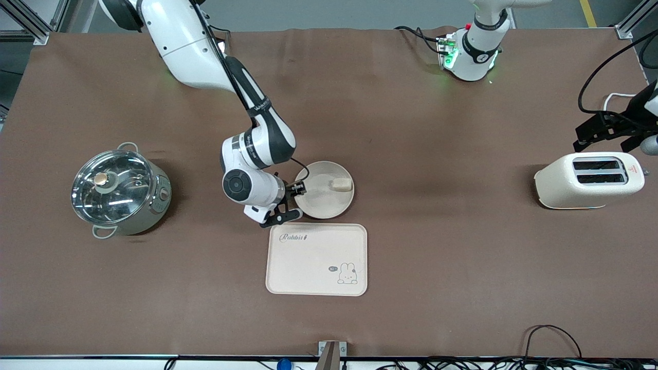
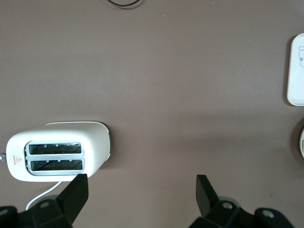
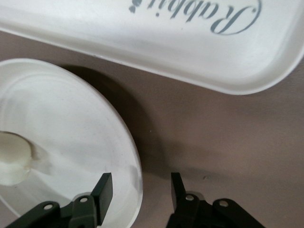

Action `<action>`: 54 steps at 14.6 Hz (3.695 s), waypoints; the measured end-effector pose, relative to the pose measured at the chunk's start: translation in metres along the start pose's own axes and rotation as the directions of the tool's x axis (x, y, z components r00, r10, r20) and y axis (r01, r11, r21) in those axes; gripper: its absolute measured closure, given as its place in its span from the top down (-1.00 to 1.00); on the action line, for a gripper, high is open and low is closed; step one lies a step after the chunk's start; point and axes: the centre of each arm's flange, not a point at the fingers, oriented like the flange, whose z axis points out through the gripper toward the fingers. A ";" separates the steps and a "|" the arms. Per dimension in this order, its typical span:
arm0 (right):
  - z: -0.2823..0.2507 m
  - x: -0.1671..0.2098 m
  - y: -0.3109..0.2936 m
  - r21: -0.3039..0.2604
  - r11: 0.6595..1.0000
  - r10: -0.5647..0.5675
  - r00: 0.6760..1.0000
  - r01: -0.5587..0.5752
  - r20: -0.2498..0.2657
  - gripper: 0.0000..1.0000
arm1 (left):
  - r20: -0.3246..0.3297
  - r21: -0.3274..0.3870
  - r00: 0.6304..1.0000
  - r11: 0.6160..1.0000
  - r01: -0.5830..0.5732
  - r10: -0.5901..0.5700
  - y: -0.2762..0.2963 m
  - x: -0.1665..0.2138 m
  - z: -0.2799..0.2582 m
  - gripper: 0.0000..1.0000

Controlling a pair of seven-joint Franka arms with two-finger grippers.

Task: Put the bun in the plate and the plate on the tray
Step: 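Grasp the rim of the white plate with the right gripper, then lift the plate with the right gripper and move it over the tray, then lower the plate onto the tray and open the right gripper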

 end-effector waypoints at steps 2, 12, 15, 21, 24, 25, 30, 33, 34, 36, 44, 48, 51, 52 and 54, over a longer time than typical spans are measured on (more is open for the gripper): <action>0.007 0.000 -0.001 -0.005 1.000 -0.003 1.000 0.003 -0.001 -0.05 | 0.005 0.000 1.000 1.000 -0.002 0.002 0.001 0.001 0.003 1.00; -0.002 0.002 -0.005 0.006 1.000 -0.002 1.000 0.002 -0.011 -0.86 | 0.011 -0.001 1.000 1.000 -0.010 0.010 0.006 0.004 0.007 1.00; -0.006 0.002 -0.006 0.013 1.000 -0.001 1.000 0.001 0.001 -0.89 | 0.011 0.000 1.000 1.000 -0.010 0.010 0.005 0.004 0.007 1.00; -0.047 0.013 0.012 0.152 0.983 0.099 0.995 -0.100 0.019 -0.89 | 0.010 0.000 1.000 1.000 -0.009 0.009 0.005 0.004 0.006 1.00; -0.071 0.026 0.028 0.224 0.963 0.154 0.988 -0.148 -0.010 -0.89 | 0.010 0.000 1.000 1.000 -0.008 0.008 0.005 0.004 0.006 1.00; -0.080 0.031 0.030 0.269 0.948 0.180 0.983 -0.169 -0.018 -0.89 | 0.010 0.000 1.000 1.000 -0.008 0.008 0.005 0.004 0.006 1.00; -0.101 0.054 0.040 0.347 0.908 0.269 0.962 -0.236 -0.051 -0.89 | 0.010 0.000 1.000 1.000 -0.008 0.008 0.005 0.004 0.006 1.00; -0.091 0.077 0.056 0.354 0.889 0.338 0.938 -0.290 -0.081 -0.89 | 0.009 0.000 1.000 1.000 -0.008 0.008 0.005 0.005 0.006 1.00; -0.083 0.085 0.063 0.353 0.883 0.363 0.927 -0.309 -0.098 -0.89 | 0.009 0.000 1.000 1.000 -0.009 0.009 0.005 0.005 0.006 1.00; -0.061 0.096 0.077 0.348 0.872 0.405 0.906 -0.344 -0.119 -0.89 | 0.009 0.000 1.000 1.000 -0.011 0.011 0.006 0.005 0.006 1.00; -0.042 0.115 0.092 0.388 0.835 0.465 0.877 -0.390 -0.119 -0.89 | 0.008 -0.001 1.000 1.000 -0.013 0.013 0.007 0.005 0.006 1.00; -0.039 0.119 0.089 0.391 0.837 0.460 0.880 -0.383 -0.123 -0.89 | 0.008 -0.001 1.000 1.000 -0.013 0.013 0.007 0.005 0.006 1.00; -0.033 0.121 0.090 0.389 0.837 0.459 0.880 -0.384 -0.119 -0.89 | 0.008 -0.001 1.000 1.000 -0.013 0.013 0.007 0.005 0.006 1.00; -0.032 0.121 0.090 0.390 0.837 0.459 0.880 -0.383 -0.120 -0.80 | 0.008 -0.001 1.000 1.000 -0.013 0.013 0.007 0.005 0.006 1.00; -0.033 0.122 0.089 0.390 0.838 0.458 0.881 -0.382 -0.121 -0.73 | 0.008 -0.001 1.000 1.000 -0.014 0.014 0.007 0.005 0.006 1.00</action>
